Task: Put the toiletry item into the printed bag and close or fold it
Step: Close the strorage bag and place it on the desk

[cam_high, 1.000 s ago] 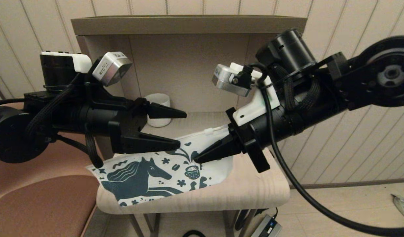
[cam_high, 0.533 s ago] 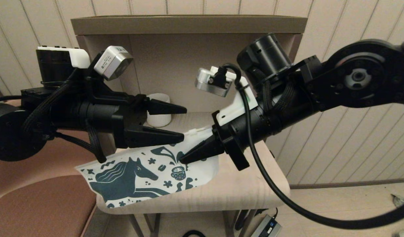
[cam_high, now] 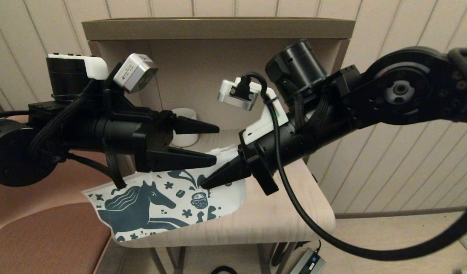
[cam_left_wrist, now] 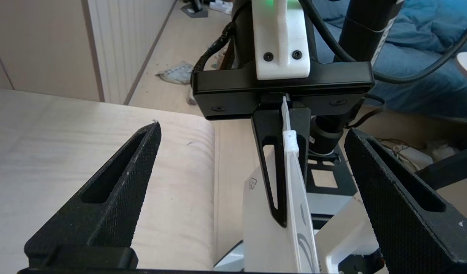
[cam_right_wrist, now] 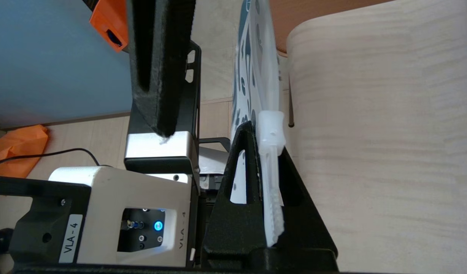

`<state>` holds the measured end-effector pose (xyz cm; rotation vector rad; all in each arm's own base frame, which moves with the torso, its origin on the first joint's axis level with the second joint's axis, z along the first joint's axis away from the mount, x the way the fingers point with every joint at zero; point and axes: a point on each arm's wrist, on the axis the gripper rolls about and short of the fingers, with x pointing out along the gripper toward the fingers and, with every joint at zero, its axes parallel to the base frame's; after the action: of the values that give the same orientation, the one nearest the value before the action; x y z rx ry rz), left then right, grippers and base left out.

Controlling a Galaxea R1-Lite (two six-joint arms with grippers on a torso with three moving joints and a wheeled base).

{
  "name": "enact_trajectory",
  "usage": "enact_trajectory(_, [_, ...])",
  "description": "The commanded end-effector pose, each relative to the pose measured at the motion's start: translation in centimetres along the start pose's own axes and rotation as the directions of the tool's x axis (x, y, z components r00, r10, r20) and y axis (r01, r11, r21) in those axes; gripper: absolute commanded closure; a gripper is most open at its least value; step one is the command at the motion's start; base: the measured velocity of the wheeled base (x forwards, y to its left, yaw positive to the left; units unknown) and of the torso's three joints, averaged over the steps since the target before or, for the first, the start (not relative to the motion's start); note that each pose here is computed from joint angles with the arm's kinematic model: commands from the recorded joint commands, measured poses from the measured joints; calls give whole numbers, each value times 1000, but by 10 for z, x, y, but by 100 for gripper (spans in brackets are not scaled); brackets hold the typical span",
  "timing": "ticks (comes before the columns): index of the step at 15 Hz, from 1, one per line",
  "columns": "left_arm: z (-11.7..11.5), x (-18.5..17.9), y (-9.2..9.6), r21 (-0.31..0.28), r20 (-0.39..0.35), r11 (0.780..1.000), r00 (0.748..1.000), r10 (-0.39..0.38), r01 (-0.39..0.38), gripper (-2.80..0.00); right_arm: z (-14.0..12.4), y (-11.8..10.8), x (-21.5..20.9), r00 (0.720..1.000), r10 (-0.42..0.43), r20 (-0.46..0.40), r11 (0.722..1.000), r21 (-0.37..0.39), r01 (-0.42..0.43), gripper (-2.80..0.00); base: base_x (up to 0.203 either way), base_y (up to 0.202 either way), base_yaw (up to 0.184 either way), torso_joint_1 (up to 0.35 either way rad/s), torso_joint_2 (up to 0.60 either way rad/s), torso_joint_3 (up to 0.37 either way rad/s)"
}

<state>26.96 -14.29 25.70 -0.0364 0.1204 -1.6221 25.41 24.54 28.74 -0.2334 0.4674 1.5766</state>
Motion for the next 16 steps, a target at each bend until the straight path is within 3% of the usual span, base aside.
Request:
enact_trajectory(1, [0,0,-1,1,0,1000,1000,-7,7,-280,0,-1,1,1000,4,-1,1000,1,-4,0,0,0,0,0,0,0])
enact_trajectory(16, [-1,1,-4,-2,-2,1000,1000,-5,5,-280,3,-5,-1,1000,-12,10,1000,-1,12,0,0,0,0,0,0,0])
